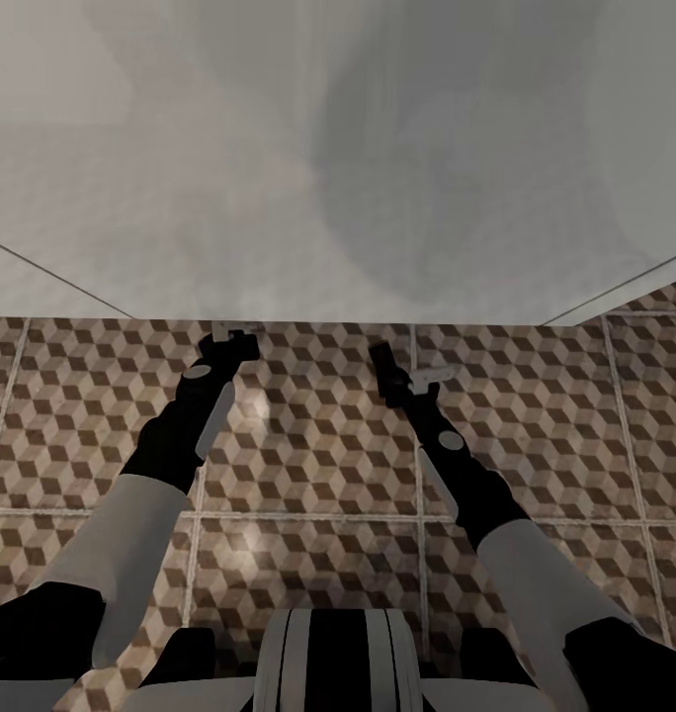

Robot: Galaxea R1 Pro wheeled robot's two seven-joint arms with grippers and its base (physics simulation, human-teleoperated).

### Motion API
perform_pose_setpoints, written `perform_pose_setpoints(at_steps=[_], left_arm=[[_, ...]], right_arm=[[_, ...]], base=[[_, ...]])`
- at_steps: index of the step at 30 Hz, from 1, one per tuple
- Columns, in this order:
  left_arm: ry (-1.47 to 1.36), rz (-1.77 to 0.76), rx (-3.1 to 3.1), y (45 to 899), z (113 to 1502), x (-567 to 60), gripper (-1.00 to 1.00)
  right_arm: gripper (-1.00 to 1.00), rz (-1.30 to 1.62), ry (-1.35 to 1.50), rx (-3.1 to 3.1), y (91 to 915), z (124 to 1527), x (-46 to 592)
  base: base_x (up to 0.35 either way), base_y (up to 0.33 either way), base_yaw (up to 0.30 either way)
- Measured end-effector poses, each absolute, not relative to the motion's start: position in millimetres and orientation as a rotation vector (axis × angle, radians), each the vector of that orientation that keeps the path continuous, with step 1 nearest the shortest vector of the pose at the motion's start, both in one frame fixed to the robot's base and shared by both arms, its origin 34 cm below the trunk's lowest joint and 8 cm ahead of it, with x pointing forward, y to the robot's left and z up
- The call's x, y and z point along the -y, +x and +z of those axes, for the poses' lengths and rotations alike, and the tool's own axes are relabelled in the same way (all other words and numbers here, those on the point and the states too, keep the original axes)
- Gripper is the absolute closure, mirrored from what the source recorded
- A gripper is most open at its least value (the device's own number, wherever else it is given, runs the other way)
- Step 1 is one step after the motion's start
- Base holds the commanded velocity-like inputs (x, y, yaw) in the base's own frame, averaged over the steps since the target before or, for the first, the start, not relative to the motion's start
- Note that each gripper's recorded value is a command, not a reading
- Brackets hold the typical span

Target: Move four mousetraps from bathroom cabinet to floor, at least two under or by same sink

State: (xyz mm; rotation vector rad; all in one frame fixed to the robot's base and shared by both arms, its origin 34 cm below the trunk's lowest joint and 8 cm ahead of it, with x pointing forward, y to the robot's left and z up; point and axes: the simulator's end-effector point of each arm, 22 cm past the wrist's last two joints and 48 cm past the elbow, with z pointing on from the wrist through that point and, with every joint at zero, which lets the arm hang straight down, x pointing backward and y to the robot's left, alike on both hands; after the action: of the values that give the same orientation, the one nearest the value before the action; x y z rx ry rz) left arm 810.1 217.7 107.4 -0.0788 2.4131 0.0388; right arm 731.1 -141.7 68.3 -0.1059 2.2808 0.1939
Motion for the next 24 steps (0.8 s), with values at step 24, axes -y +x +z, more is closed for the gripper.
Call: perform_pose_setpoints(at_steps=[24], left_arm=[[-0.082,0.019,-2.350,828.0,132.0,-212.6,1.00]], right_arm=[[1.00,0.156,-0.137,-2.301,783.4,69.0,150.6]], base=[[0.000,0.000,0.000]])
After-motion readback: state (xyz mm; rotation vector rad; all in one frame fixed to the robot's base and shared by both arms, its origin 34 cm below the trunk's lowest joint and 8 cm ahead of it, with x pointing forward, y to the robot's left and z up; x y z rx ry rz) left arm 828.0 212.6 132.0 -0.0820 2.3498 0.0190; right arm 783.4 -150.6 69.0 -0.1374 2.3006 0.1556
